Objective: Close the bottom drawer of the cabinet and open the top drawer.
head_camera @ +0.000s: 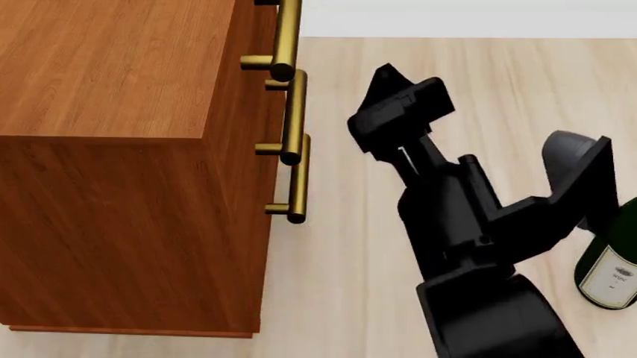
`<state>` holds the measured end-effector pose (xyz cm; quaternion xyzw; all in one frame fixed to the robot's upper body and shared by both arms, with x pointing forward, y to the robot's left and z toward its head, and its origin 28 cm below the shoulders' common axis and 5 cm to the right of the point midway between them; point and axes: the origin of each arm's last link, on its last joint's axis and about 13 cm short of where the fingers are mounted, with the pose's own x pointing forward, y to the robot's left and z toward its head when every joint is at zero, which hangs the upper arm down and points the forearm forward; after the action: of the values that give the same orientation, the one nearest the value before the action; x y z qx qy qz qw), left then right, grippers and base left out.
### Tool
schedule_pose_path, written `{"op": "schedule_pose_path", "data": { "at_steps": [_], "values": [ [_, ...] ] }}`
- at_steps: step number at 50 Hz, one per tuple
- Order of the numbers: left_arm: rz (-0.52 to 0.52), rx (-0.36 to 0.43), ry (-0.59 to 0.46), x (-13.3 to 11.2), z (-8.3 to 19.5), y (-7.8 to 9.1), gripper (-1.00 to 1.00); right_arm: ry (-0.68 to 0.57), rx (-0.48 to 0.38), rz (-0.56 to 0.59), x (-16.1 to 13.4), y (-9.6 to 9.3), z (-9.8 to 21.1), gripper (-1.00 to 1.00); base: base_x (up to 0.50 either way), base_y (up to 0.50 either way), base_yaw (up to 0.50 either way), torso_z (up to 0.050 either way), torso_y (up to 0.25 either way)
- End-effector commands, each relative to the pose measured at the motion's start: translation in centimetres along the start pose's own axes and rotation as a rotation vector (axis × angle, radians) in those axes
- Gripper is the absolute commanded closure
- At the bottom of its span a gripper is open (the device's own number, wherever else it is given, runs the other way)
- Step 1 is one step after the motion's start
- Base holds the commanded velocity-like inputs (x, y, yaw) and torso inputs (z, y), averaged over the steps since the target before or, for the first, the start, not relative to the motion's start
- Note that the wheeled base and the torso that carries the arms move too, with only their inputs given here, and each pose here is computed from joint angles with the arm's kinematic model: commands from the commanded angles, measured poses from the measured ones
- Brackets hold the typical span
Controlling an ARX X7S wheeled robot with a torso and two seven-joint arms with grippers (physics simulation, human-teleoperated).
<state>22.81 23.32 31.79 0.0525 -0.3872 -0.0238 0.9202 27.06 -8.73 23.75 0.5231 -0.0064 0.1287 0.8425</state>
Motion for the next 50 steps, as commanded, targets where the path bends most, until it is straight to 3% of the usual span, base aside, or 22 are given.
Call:
{"op": "schedule_pose_path", "data": {
  "at_steps": [1,16,50],
  "values": [
    [-0.001,0.002,-0.001,0.0,0.1,0.0,-1.00,0.026,0.069,0.039,0.4,1.0,0.2,-1.00,0.00,0.00,0.00,0.000,0.000],
    [0.003,0.004,0.000,0.0,0.1,0.1,-1.00,0.085,0.085,0.050,2.4,1.8,-0.2,-1.00,0.00,0.00,0.00,0.000,0.000],
    [0.006,0.021,0.001,0.0,0.2,0.4,-1.00,0.181,0.094,0.039,6.4,1.5,-1.7,-1.00,0.00,0.00,0.00,0.000,0.000]
  ]
}}
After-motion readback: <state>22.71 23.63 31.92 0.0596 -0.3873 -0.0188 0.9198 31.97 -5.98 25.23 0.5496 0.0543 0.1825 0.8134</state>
